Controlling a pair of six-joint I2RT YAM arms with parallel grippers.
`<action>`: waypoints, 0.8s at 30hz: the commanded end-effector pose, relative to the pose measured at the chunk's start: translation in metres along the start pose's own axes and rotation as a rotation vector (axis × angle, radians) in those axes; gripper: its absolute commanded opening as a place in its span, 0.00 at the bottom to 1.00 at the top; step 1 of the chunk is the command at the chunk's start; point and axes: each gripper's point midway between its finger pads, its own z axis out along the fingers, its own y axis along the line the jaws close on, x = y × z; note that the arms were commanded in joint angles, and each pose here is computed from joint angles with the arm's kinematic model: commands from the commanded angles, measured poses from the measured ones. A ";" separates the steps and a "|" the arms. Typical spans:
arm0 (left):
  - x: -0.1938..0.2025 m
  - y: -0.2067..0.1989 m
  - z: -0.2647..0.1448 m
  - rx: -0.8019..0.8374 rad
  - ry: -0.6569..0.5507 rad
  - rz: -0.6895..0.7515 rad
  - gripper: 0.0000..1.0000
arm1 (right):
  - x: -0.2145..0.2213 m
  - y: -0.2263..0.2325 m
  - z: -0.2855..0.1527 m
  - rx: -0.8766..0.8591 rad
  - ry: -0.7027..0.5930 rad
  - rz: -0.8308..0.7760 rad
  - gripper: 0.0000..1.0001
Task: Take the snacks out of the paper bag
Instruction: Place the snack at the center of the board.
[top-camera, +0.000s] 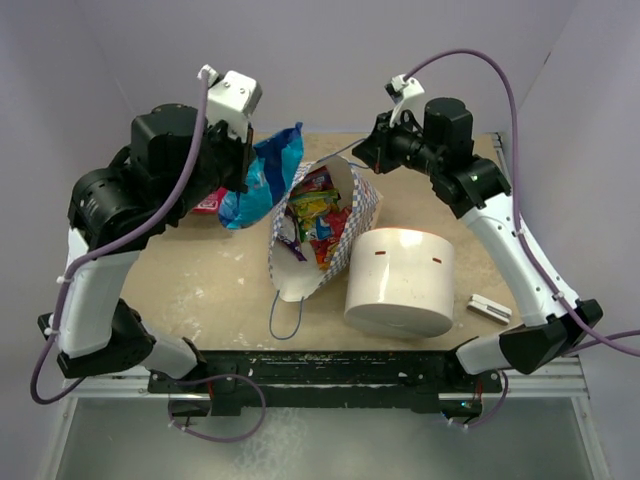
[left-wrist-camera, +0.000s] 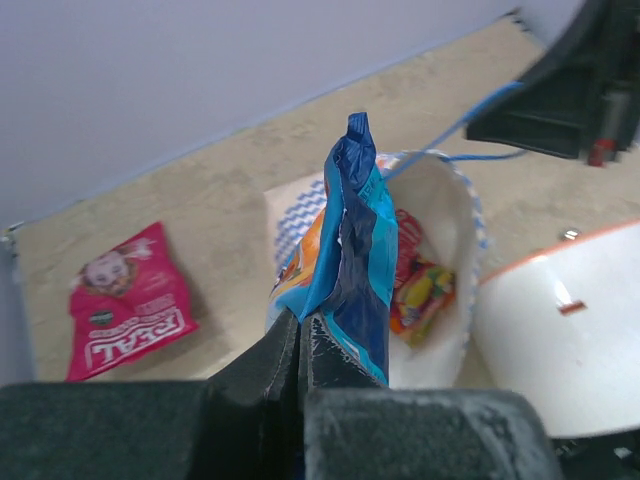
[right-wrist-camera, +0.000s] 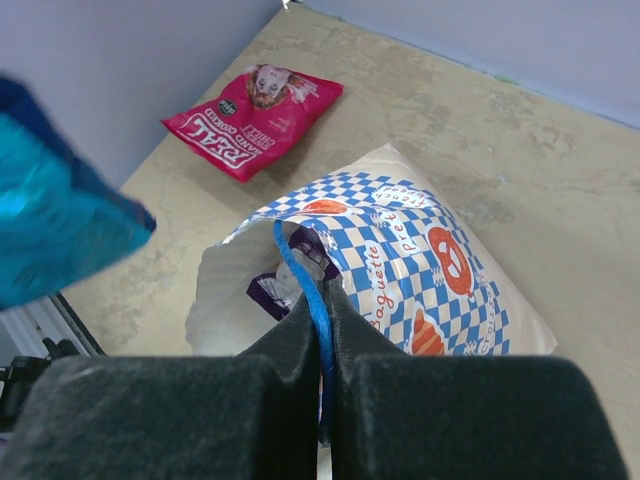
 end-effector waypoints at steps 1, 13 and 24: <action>-0.041 0.046 0.022 -0.259 -0.124 0.026 0.00 | -0.024 0.000 -0.016 0.028 -0.092 -0.023 0.00; 0.013 0.156 0.127 -0.610 0.033 -0.038 0.00 | -0.025 -0.014 -0.017 0.096 -0.115 -0.083 0.00; 0.053 0.287 0.151 -0.906 -0.015 0.037 0.00 | -0.008 -0.017 -0.022 0.083 -0.033 -0.226 0.00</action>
